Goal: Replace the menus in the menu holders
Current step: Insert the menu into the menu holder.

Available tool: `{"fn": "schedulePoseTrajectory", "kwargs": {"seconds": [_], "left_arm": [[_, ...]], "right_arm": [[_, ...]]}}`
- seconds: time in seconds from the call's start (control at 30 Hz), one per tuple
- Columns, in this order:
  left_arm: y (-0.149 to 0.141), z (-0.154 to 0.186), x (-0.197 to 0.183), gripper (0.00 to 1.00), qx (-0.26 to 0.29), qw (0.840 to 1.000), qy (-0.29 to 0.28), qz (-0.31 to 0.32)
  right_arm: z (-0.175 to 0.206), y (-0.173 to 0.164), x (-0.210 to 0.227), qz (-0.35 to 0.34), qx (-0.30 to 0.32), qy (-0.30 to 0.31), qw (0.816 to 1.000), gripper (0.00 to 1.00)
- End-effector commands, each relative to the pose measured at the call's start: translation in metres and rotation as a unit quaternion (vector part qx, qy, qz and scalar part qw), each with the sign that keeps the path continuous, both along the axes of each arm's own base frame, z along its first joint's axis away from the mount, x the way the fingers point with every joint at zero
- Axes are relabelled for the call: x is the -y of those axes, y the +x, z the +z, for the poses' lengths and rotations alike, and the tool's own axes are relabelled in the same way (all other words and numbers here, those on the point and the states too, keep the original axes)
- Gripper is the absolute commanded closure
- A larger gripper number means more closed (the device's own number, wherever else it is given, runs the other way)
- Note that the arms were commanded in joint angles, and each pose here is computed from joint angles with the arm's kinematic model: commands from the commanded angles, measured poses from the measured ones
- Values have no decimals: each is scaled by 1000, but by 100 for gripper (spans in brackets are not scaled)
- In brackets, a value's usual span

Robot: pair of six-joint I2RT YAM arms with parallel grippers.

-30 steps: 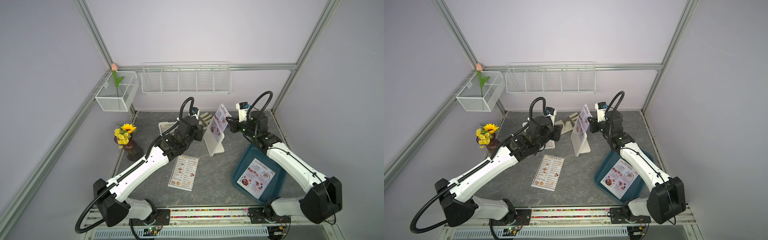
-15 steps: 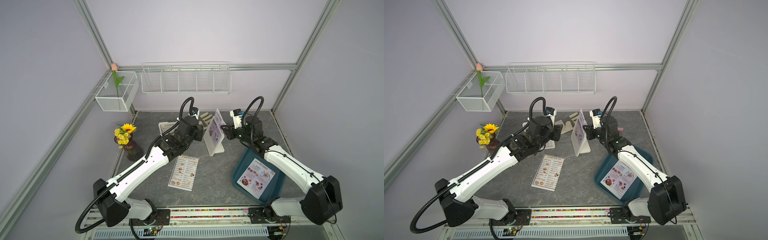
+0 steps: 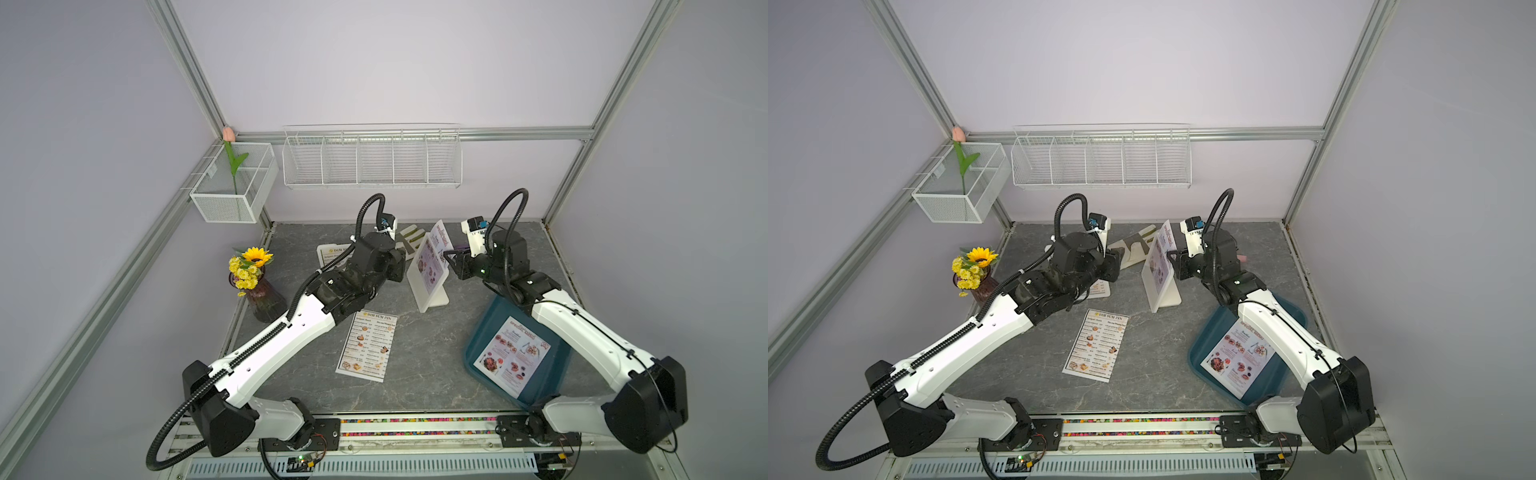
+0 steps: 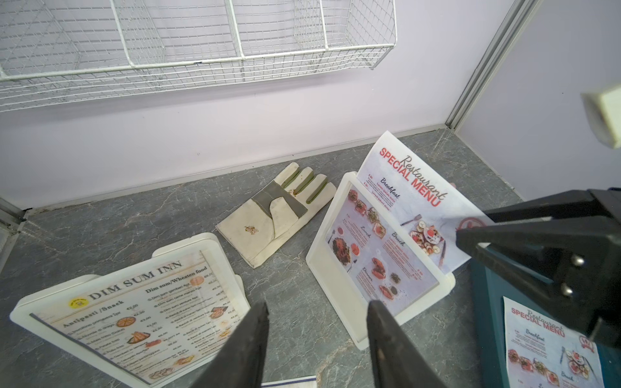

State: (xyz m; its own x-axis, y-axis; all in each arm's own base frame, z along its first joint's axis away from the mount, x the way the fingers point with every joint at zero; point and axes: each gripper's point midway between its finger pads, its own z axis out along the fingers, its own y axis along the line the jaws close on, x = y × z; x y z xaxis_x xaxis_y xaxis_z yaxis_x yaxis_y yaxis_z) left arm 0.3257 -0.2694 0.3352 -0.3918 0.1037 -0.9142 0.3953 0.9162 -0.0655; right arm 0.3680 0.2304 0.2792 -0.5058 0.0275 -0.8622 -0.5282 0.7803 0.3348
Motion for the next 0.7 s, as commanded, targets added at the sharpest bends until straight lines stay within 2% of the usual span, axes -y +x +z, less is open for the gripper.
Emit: {"fn": "schedulePoseTrajectory", "kwargs": {"seconds": [0.0, 0.27, 0.67], "left_arm": [[-3, 7, -2, 50, 2, 1000, -19, 2], [-4, 8, -2, 50, 0, 1000, -20, 2], [-4, 12, -1, 50, 4, 1000, -29, 1]], "right_arm": [[2, 11, 4, -13, 6, -11, 1000, 75], [-4, 11, -1, -1, -12, -3, 1000, 84], [-35, 0, -12, 30, -64, -21, 997, 84]]}}
